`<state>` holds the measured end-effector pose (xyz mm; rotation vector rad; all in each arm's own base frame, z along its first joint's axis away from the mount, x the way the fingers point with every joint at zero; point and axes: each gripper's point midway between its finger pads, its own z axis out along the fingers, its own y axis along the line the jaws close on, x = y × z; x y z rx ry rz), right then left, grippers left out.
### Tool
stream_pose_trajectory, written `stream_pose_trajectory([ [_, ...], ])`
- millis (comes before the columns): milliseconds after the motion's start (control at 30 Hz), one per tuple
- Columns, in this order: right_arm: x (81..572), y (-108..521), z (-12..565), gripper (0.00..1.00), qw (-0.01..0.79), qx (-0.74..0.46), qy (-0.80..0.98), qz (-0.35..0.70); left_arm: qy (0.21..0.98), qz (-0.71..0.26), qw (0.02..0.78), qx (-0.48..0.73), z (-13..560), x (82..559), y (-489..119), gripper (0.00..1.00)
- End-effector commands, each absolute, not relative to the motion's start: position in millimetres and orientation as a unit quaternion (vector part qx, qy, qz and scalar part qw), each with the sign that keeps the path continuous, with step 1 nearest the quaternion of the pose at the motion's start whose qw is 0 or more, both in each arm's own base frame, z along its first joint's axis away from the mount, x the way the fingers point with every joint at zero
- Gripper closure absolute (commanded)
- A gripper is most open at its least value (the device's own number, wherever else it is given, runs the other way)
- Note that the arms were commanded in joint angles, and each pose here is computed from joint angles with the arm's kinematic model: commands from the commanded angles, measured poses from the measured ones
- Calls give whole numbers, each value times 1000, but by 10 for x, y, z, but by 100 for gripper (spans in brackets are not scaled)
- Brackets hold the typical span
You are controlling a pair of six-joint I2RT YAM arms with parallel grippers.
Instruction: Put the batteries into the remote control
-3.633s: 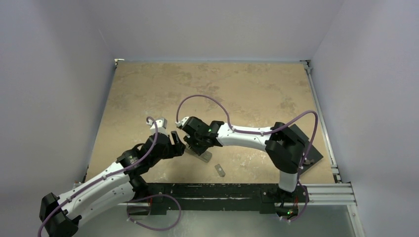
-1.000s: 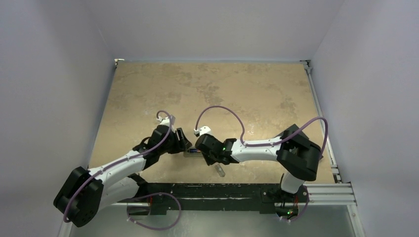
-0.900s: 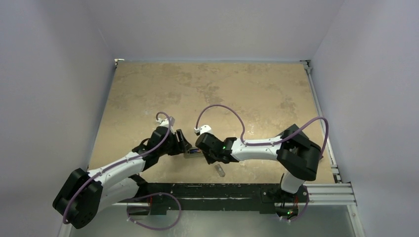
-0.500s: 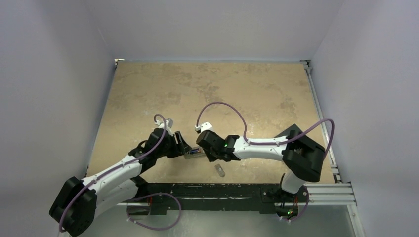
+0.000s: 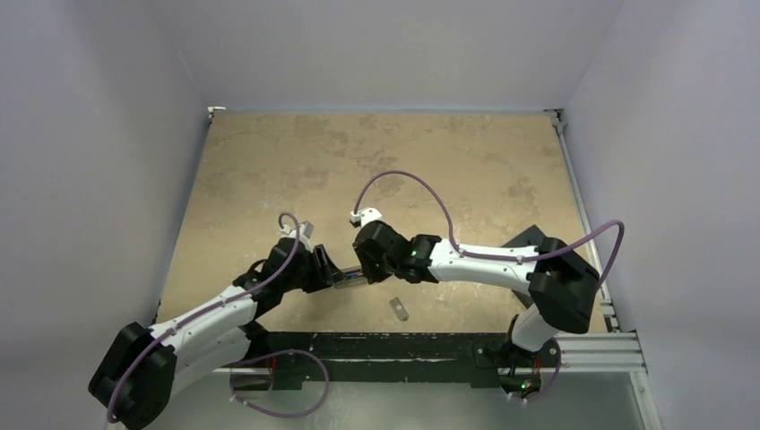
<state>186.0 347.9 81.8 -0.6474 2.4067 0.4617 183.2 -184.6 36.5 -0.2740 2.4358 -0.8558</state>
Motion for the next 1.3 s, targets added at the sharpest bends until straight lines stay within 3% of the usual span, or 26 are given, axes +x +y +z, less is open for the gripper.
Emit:
stream_pose_trajectory([
  [0,1975,3631,987,68,306,-222,901,213,891,-337,286,-103,441,1902,-1891,58],
  [867,2061,3688,781,69,267,-200,910,247,894,-330,287,-98,385,1916,-1884,76],
  [1267,2055,3685,644,70,256,-198,915,243,894,-330,287,-98,383,1911,-1883,77],
])
